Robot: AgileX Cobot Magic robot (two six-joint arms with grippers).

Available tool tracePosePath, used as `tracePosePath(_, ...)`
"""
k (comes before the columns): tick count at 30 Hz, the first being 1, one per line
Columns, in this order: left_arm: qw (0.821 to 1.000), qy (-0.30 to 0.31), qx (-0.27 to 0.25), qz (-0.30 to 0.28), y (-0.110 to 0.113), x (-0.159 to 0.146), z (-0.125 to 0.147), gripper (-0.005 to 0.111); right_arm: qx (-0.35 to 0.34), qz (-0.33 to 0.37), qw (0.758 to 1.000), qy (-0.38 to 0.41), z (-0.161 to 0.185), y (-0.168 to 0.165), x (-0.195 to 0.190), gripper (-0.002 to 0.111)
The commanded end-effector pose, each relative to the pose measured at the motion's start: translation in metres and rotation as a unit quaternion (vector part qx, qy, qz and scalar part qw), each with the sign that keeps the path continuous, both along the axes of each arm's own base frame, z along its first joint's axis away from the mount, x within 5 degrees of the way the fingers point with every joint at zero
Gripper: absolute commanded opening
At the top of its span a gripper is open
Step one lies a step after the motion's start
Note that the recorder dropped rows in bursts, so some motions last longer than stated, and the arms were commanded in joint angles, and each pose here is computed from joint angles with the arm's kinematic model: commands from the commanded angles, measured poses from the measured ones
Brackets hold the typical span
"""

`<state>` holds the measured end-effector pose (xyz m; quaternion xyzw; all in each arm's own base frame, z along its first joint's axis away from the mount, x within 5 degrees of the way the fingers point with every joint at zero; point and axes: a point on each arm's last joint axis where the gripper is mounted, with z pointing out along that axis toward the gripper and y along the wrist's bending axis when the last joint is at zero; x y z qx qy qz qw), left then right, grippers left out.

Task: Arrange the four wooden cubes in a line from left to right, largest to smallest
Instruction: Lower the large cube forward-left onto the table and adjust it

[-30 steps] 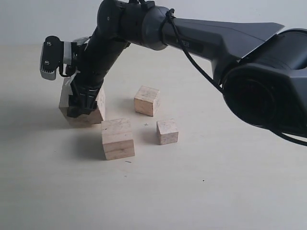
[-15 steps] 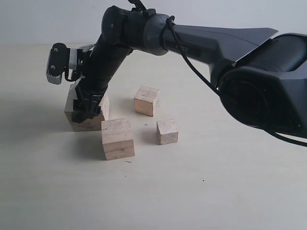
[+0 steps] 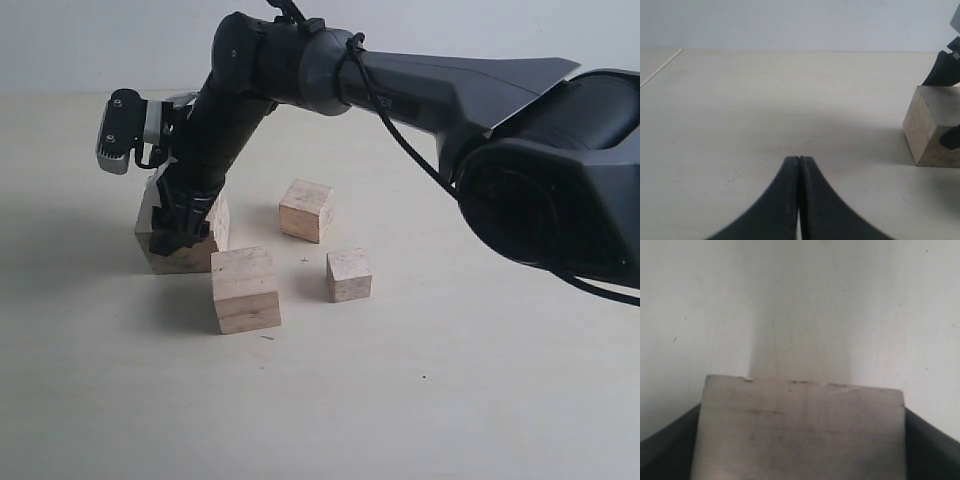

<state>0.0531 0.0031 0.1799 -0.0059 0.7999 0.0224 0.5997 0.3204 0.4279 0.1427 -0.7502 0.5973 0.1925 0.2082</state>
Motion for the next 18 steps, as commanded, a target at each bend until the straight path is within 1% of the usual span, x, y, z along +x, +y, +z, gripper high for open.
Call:
tracePosePath(1,1.000,-0.006,-0.007,0.002,-0.0001,-0.0001,0.0010,0.000,-0.016,0.007,0.999,-0.026,0.0006,-0.0032,0.0040,0.071)
tracePosePath(3,1.000,-0.006,-0.007,0.002,-0.0001,-0.0001,0.0010,0.000,-0.024,0.010,0.999,-0.035,-0.0001,-0.0043,0.0050,0.072)
tracePosePath(11,1.000,-0.006,-0.007,0.002,-0.0001,-0.0001,0.0010,0.000,-0.023,-0.002,0.999,-0.026,0.0001,-0.0041,0.0048,0.078)
tracePosePath(18,1.000,-0.006,-0.007,0.002,-0.0001,-0.0001,0.0010,0.000,-0.023,-0.013,0.999,-0.019,0.0001,-0.0041,0.0048,0.086)
